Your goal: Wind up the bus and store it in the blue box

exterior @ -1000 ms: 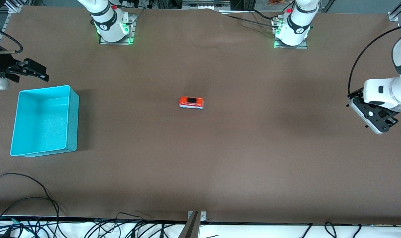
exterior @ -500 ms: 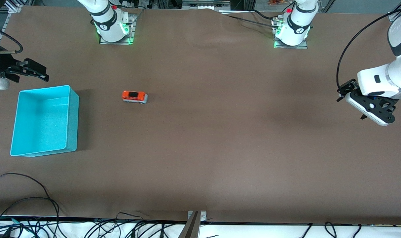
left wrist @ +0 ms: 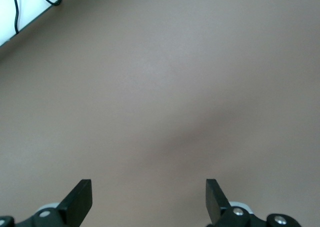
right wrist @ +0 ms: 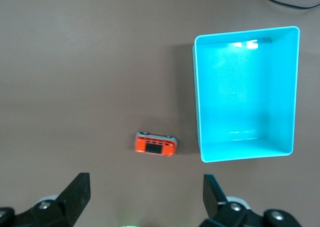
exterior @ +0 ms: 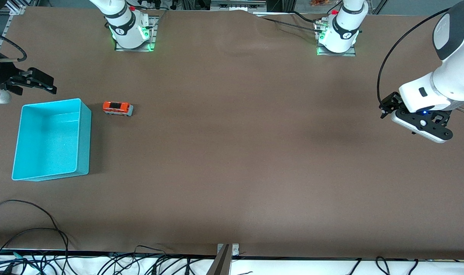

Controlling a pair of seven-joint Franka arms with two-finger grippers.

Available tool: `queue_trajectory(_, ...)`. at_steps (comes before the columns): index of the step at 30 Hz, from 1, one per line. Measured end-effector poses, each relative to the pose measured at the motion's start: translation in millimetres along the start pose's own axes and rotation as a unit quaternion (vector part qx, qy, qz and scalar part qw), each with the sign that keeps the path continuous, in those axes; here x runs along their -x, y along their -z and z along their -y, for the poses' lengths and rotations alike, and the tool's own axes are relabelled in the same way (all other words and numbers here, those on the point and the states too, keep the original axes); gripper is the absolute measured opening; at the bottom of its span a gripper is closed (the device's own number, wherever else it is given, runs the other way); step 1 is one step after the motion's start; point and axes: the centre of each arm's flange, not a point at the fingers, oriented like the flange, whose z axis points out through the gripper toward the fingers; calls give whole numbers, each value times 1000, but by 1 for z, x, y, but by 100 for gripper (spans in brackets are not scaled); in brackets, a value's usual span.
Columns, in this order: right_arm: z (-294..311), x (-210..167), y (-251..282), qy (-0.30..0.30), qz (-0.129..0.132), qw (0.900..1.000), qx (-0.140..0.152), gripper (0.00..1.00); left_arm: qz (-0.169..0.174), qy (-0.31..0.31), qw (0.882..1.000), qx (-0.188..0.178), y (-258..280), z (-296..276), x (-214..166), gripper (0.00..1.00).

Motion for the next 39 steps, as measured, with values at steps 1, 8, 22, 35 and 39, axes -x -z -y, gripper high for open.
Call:
queue_trajectory(1, 0, 0, 0, 0, 0, 1000, 0, 100, -3, 5, 1000, 6, 1, 0, 1, 100)
queue_trajectory(8, 0, 0, 0, 0, 0, 1000, 0, 100, -31, 42, 998, 37, 19, 12, 16, 100)
queue_trajectory(22, 2, 0, 0, 2, 0, 1000, 0, 100, -22, 63, 997, 41, 50, 19, 53, 100)
queue_trajectory(35, -1, -1, -2, -1, 3, 1000, 0, 100, 1, 102, 993, 52, 62, 24, 68, 100)
queue_trajectory(39, -1, -1, -3, -1, 4, 1000, 0, 100, 3, 130, 990, 52, 63, 27, 71, 100)
